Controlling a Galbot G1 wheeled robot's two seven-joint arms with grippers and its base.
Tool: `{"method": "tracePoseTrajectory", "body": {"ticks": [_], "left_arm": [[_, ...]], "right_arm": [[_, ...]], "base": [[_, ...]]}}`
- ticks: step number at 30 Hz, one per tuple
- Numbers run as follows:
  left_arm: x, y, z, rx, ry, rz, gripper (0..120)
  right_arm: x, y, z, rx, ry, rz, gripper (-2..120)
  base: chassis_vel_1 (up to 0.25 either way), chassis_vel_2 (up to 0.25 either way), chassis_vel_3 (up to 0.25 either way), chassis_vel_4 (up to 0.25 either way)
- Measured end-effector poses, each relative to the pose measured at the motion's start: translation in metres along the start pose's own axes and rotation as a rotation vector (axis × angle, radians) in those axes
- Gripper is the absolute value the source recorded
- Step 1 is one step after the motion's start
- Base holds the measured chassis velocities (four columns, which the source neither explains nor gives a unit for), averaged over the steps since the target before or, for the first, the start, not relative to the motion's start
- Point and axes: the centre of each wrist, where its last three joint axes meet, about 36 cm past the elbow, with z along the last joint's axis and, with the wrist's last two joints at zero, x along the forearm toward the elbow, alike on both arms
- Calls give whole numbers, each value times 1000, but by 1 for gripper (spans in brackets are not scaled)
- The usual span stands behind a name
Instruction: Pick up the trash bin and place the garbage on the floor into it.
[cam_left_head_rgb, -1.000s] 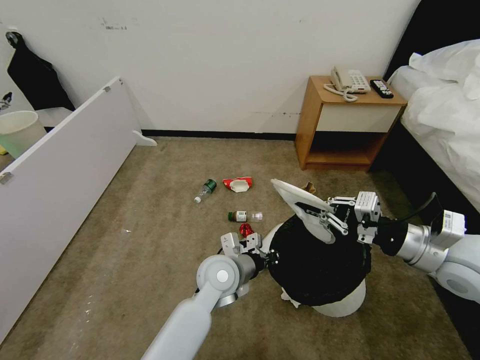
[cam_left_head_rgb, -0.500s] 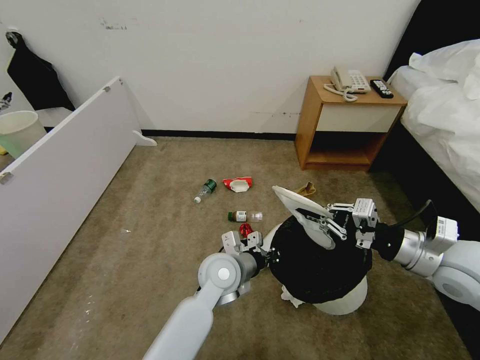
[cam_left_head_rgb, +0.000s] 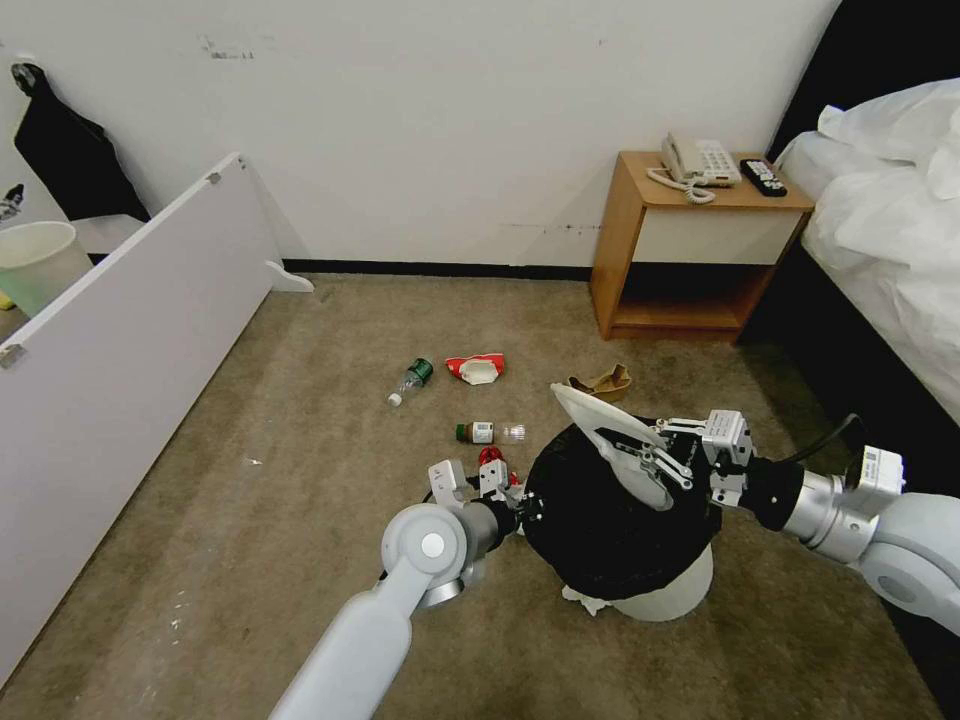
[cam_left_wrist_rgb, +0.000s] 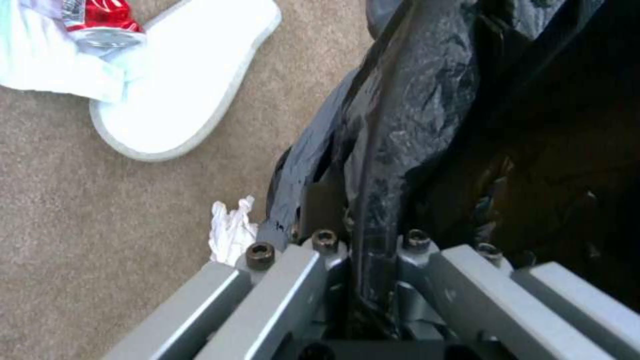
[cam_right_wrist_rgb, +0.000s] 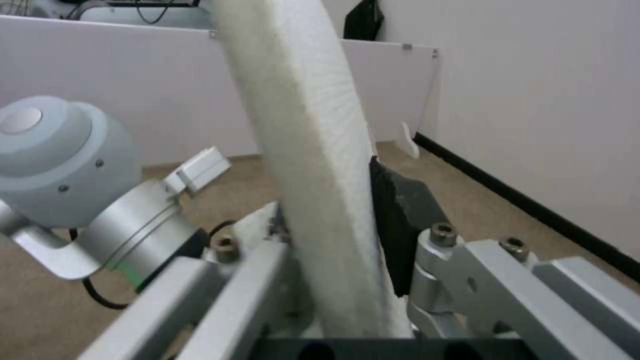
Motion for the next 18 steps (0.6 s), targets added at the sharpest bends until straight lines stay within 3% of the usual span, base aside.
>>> {"method": "tracePoseTrajectory", "body": {"ticks": [7, 18], "left_arm": [[3, -3, -2, 13, -5, 21, 1], [5, -3, 1, 23, -4, 29, 1]], "right_arm": [[2, 2, 13, -16, 5, 13, 52], [5, 1, 21, -20, 13, 25, 76]], "base": [[0, 0, 0, 0], [0, 0, 0, 0]]}}
